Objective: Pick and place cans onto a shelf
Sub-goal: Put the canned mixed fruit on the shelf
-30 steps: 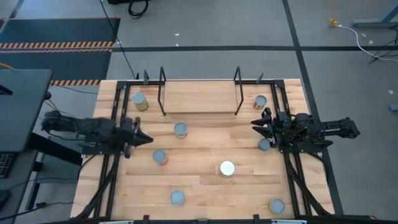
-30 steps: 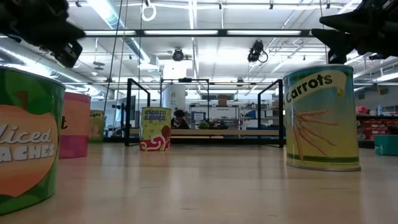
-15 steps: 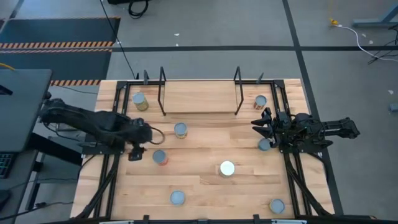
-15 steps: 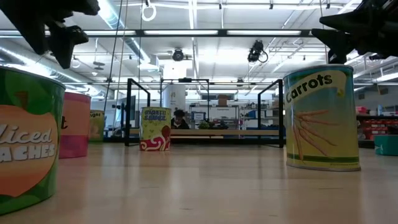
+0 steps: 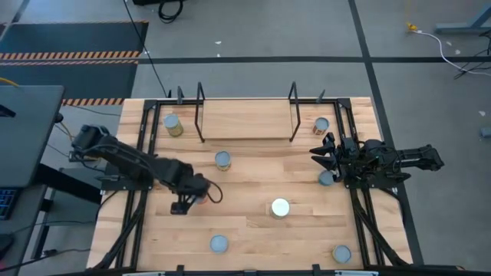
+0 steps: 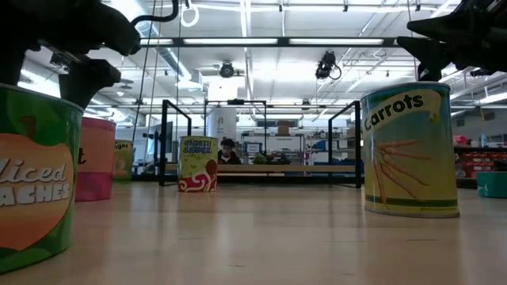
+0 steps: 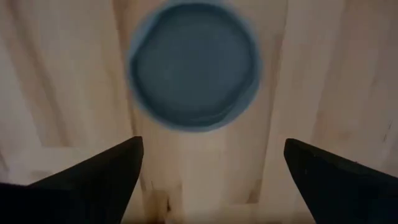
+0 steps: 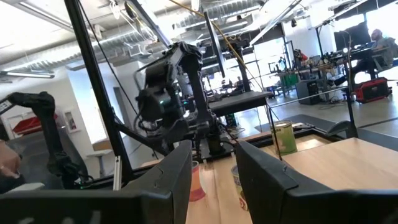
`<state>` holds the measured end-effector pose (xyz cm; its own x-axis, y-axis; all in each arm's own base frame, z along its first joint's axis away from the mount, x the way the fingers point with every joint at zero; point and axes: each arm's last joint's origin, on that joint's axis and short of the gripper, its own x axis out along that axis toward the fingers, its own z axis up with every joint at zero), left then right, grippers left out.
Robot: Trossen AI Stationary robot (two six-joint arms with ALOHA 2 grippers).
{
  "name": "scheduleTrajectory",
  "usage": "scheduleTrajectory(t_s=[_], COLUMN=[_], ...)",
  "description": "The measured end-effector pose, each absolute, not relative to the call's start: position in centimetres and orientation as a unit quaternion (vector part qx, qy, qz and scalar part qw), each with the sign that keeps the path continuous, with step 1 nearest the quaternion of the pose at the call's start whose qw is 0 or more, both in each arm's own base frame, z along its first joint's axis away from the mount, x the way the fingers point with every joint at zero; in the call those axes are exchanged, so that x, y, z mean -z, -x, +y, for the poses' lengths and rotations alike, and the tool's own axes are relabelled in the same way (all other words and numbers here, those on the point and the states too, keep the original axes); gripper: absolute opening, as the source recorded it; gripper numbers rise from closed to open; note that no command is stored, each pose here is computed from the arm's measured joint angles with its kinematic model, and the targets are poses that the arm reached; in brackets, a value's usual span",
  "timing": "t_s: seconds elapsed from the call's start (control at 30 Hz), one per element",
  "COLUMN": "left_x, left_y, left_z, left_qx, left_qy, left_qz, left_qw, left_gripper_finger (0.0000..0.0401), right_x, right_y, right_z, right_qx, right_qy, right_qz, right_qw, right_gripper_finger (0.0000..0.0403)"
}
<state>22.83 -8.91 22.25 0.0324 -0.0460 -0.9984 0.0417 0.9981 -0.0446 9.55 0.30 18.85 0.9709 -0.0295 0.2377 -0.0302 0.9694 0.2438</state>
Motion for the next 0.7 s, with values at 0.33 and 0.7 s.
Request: scheduleTrajectory(t_s=[0.33,0.7], left_x=[-19.6,-17.5], left_y=[-24.8,-26.6], left_z=[-10.4,-10.5], left_qx=[-0.040,-0.056], left_qy=[-0.014,0.014], left_qz=[0.673,0.667], left_qw=[0.739,0.742], left_gripper_finger=[0.0395,0.0381], right_x=[-18.8,-18.8], right_y=[-9.6,-9.6], right_z=[0.3,0.3], right_qx=[0.000,0.000], right_qy=[-0.124,-0.124], right_qz=[-0.120,-0.120], right_qw=[0.985,0.985], right_gripper_finger=[0.0133,0.0133])
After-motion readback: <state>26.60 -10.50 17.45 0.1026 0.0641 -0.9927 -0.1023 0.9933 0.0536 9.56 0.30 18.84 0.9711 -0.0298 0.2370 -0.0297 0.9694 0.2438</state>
